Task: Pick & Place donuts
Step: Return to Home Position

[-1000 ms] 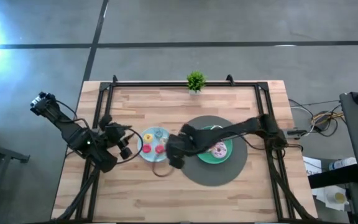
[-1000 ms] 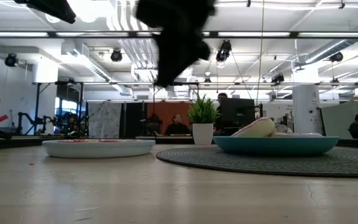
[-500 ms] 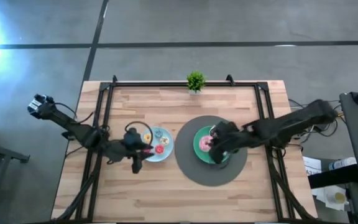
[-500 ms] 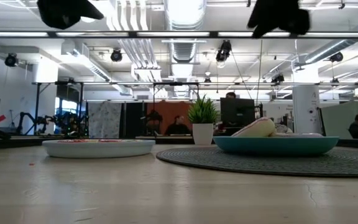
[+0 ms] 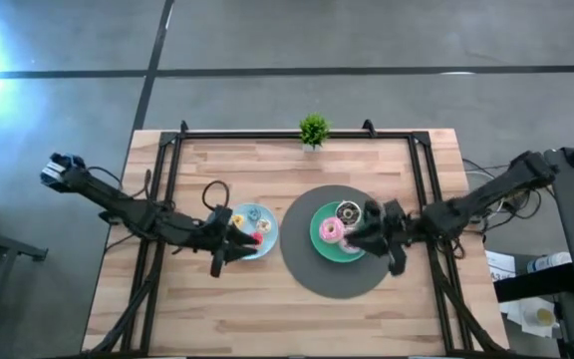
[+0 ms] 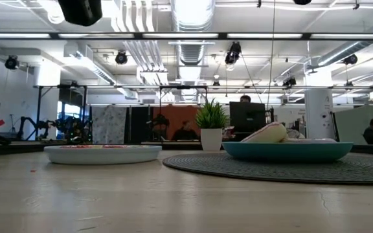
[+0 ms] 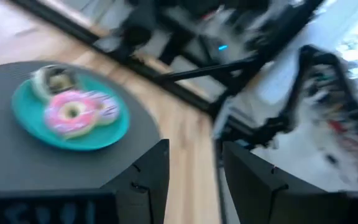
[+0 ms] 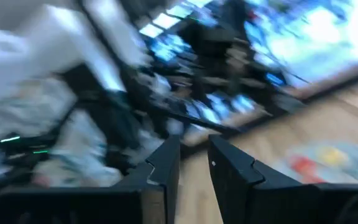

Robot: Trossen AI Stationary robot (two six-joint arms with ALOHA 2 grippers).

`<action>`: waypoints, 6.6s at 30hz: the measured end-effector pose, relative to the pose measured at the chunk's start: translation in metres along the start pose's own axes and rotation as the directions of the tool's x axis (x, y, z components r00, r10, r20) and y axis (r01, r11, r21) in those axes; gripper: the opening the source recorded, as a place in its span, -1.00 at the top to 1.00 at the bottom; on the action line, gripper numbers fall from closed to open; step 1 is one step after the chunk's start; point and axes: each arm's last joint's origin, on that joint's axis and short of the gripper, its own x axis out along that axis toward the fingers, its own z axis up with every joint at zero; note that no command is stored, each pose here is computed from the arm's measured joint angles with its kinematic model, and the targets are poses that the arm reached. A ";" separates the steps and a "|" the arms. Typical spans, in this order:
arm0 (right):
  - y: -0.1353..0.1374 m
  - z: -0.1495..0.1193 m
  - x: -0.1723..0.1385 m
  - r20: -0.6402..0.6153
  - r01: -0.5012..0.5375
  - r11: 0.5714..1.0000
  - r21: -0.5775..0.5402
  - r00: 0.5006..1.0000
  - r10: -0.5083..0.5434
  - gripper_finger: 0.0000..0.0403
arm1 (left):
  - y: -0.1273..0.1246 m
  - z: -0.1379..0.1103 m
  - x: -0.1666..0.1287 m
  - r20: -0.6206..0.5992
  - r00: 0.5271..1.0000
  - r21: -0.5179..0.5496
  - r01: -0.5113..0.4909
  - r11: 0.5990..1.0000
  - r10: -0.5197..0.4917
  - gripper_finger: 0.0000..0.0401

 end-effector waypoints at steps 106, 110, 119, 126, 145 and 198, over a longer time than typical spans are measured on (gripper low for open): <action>-0.122 -0.079 -0.114 0.076 0.277 0.959 -0.058 0.959 -0.273 0.62 | 0.150 -0.073 -0.098 0.369 0.920 0.089 -0.174 0.981 0.129 0.39; -0.128 -0.071 -0.118 0.154 0.330 0.943 -0.037 0.934 -0.321 0.59 | 0.151 -0.073 -0.098 0.375 0.917 0.086 -0.183 0.979 0.138 0.39; -0.139 -0.054 -0.127 0.331 0.438 0.899 0.015 0.846 -0.417 0.64 | 0.151 -0.073 -0.098 0.374 0.917 0.087 -0.182 0.979 0.138 0.39; -0.142 -0.053 -0.128 0.346 0.471 0.882 0.021 0.824 -0.448 0.66 | 0.151 -0.073 -0.098 0.374 0.917 0.087 -0.182 0.979 0.137 0.39; -0.142 -0.053 -0.128 0.347 0.471 0.882 0.021 0.824 -0.448 0.63 | 0.160 -0.067 -0.101 0.428 0.875 0.053 -0.272 0.961 0.225 0.39; -0.143 -0.053 -0.128 0.339 0.475 0.880 0.019 0.825 -0.453 0.66 | 0.153 -0.078 -0.096 0.224 0.975 0.550 -0.135 0.824 0.010 0.38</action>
